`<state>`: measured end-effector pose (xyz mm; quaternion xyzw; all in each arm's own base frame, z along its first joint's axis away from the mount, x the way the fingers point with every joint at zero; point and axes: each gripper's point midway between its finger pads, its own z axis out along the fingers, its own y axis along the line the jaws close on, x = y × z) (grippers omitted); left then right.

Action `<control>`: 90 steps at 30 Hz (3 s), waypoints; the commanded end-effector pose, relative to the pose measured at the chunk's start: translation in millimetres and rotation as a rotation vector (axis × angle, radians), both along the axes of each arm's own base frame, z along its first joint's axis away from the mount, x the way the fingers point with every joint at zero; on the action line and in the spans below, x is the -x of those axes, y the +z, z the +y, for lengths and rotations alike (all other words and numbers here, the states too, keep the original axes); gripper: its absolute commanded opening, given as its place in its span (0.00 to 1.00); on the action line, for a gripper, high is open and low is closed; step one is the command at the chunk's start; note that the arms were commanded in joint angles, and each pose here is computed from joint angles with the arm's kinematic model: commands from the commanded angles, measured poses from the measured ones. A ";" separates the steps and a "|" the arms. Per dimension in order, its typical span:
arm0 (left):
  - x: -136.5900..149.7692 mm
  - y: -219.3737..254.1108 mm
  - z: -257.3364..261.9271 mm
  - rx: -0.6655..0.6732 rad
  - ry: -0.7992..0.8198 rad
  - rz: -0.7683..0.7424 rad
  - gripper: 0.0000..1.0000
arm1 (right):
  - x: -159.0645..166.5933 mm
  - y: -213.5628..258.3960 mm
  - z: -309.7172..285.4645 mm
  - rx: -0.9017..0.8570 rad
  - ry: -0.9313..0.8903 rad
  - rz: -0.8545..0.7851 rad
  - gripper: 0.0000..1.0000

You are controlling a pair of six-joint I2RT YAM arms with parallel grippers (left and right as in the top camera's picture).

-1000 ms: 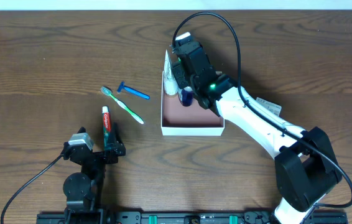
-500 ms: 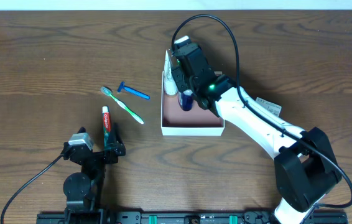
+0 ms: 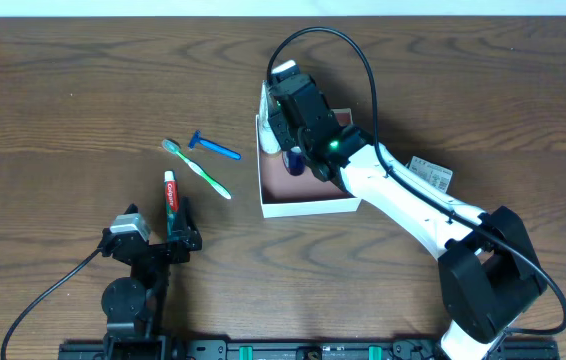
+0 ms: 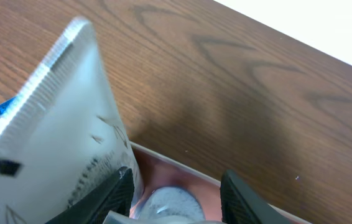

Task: Pack container
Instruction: 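Carry the pump bottle over the box beside the tube, then lower the bottle into the box and adjust it next to the tube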

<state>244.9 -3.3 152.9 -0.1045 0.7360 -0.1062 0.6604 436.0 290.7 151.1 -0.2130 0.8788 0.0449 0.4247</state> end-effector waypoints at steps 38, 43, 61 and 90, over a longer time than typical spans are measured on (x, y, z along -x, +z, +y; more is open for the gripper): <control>0.8 -15.6 -0.7 -0.012 -0.007 0.046 0.98 | 4.4 7.5 -2.1 0.020 -0.014 -0.006 0.71; 0.8 -15.6 -0.7 -0.012 -0.007 0.046 0.98 | 11.1 35.9 -1.3 -0.042 -0.004 -0.029 0.72; 0.8 -15.6 -0.7 -0.012 -0.007 0.046 0.98 | 52.6 61.5 -57.9 -0.133 -0.205 0.136 0.50; 0.8 -15.6 -0.7 -0.012 -0.007 0.046 0.98 | 45.2 -77.5 -84.8 -0.285 -0.366 0.226 0.24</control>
